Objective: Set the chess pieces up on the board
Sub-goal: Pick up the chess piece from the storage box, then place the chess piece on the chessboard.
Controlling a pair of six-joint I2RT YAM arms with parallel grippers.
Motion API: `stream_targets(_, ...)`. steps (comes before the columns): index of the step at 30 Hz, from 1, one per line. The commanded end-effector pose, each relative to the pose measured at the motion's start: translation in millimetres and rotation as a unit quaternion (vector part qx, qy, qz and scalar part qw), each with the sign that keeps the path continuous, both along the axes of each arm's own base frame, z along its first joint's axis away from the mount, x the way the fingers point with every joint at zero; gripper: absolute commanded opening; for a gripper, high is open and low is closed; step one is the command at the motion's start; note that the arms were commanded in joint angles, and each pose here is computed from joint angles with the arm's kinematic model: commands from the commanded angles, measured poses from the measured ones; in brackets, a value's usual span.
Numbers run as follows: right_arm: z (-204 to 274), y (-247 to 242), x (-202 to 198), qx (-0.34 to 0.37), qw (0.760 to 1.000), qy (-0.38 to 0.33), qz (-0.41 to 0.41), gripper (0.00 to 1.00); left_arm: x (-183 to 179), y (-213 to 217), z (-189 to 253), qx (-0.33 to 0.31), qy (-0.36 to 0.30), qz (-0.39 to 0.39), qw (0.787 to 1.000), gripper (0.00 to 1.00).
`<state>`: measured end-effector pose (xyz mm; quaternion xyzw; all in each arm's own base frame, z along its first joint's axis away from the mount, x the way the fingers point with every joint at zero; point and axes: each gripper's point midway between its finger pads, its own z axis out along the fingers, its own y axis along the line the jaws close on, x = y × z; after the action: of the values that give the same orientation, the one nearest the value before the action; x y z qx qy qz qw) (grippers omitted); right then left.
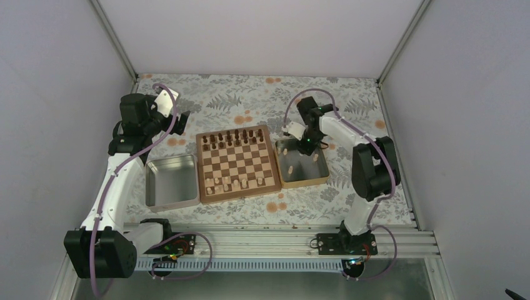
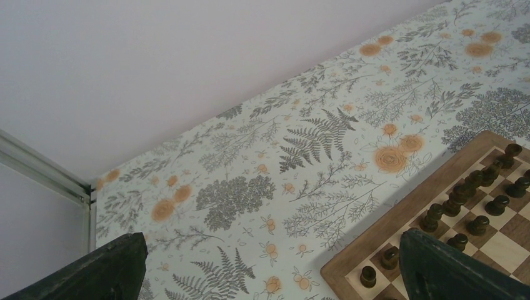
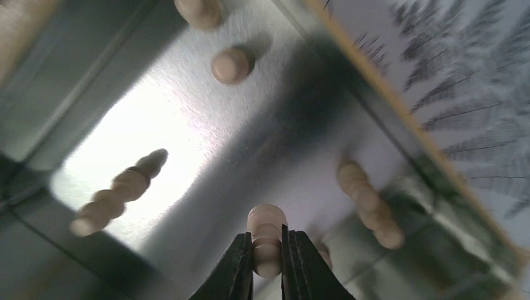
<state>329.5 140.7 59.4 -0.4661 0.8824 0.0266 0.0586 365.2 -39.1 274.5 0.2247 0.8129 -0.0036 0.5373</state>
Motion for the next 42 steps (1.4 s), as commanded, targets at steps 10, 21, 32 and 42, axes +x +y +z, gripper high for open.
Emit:
stream_targets(10,115.5,107.8,-38.8,0.078,0.988,-0.059,0.118,0.06,-0.6,0.0,3.5,0.001,-0.005,-0.003,1.0,1.0)
stream_targets(21,74.9,169.5,-79.7,0.06,0.977,0.002,0.206,0.06,1.1,1.0,-2.1,0.003,0.001,-0.001,1.0,1.0)
stream_targets(32,44.0,188.6,-113.6,0.055,0.968,0.041,0.243,0.06,1.7,0.6,-4.0,0.003,0.002,-0.002,1.0,1.0)
stream_targets(42,19.6,193.1,-134.6,0.039,0.963,0.06,0.262,0.06,1.0,0.4,-3.3,0.002,0.003,-0.002,1.0,1.0)
